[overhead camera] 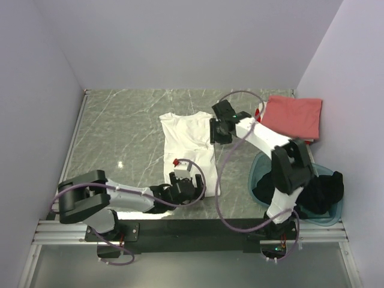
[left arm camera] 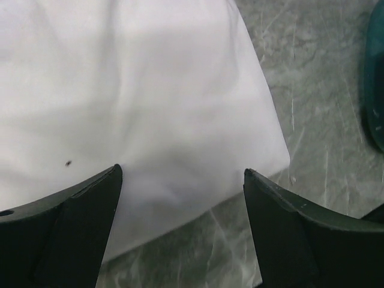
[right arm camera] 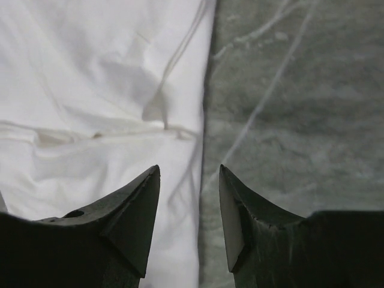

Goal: Fold and stack the t-shirts
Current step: Fold the tshirt

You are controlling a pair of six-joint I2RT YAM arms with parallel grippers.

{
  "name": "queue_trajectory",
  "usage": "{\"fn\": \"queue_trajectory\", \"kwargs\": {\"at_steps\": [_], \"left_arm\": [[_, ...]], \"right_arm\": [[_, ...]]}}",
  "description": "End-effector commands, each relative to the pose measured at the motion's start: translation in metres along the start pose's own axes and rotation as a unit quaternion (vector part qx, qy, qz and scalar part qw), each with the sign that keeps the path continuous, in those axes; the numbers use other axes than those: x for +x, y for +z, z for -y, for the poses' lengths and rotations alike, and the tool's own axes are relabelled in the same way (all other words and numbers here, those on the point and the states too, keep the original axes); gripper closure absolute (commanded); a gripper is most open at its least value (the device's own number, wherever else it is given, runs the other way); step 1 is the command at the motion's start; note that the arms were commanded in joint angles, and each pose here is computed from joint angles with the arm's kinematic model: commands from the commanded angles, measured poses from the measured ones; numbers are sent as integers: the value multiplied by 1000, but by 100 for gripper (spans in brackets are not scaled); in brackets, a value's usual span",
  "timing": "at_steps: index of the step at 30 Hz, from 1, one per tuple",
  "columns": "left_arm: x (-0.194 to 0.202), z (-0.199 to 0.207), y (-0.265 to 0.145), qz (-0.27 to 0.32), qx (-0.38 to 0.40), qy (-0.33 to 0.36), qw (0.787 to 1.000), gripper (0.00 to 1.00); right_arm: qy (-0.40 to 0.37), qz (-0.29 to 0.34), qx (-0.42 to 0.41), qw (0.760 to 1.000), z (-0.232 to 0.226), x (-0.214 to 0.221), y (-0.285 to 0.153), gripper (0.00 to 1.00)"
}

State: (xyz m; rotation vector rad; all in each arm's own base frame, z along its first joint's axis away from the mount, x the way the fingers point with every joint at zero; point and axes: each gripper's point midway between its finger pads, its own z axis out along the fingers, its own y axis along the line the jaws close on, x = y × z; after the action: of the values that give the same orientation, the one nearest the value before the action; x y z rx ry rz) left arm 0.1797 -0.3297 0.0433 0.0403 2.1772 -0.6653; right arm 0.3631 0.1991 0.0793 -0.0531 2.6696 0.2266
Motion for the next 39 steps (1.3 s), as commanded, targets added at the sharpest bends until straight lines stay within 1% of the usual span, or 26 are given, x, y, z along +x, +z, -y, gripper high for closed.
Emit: {"fn": "queue_trajectory", "kwargs": {"at_steps": [1, 3, 4, 6, 7, 9, 11, 12, 13, 17, 20, 24, 26, 30, 34, 39], "left_arm": [[-12, 2, -24, 6, -21, 2, 1000, 12], [-21, 4, -34, 14, -26, 7, 1000, 11], [-34, 14, -40, 24, -16, -8, 1000, 11], [-39, 10, -47, 26, -26, -6, 999, 11], [-45, 12, -52, 31, -23, -23, 999, 10], [-40, -6, -56, 28, -50, -18, 998, 10], [-38, -17, -58, 28, -69, -31, 997, 9], [-33, -30, -59, 26, -90, -25, 995, 8], [-31, -35, -59, 26, -98, -37, 994, 7], [-29, -52, -58, 29, -121, -53, 991, 6], [-24, -68, -58, 22, -144, -65, 987, 6], [-17, -80, -56, 11, -154, -65, 986, 6], [-14, -75, -53, 4, -142, -72, 987, 6], [-6, -76, -50, -9, -143, -68, 987, 6], [2, -82, -49, -21, -157, -66, 985, 6], [1, -97, -59, -20, -188, -72, 979, 6]], "right_arm": [[8, 64, -10, 998, 0, -2, -44, 48], [5, 78, -16, 997, -6, 10, -61, 48], [1, 68, -12, 998, -3, 26, -59, 48], [0, 78, -20, 997, -9, 39, -69, 48], [-2, 66, -15, 998, -4, 55, -65, 48], [1, 70, -25, 997, -10, 68, -70, 48], [3, 57, -19, 998, -8, 87, -65, 48], [4, 58, -20, 998, -8, 91, -66, 49], [-4, 48, -17, 999, -9, 104, -63, 48], [-2, 33, -18, 999, -15, 128, -57, 48], [-12, 20, -4, 1000, -16, 146, -54, 48], [-13, 15, 2, 1000, -14, 158, -51, 48], [-12, 8, 5, 1000, -11, 165, -47, 48], [-12, -3, 17, 1000, -5, 178, -42, 48], [-9, -20, 20, 1000, 4, 195, -34, 48], [-7, -28, 17, 999, 5, 205, -33, 48]]}}
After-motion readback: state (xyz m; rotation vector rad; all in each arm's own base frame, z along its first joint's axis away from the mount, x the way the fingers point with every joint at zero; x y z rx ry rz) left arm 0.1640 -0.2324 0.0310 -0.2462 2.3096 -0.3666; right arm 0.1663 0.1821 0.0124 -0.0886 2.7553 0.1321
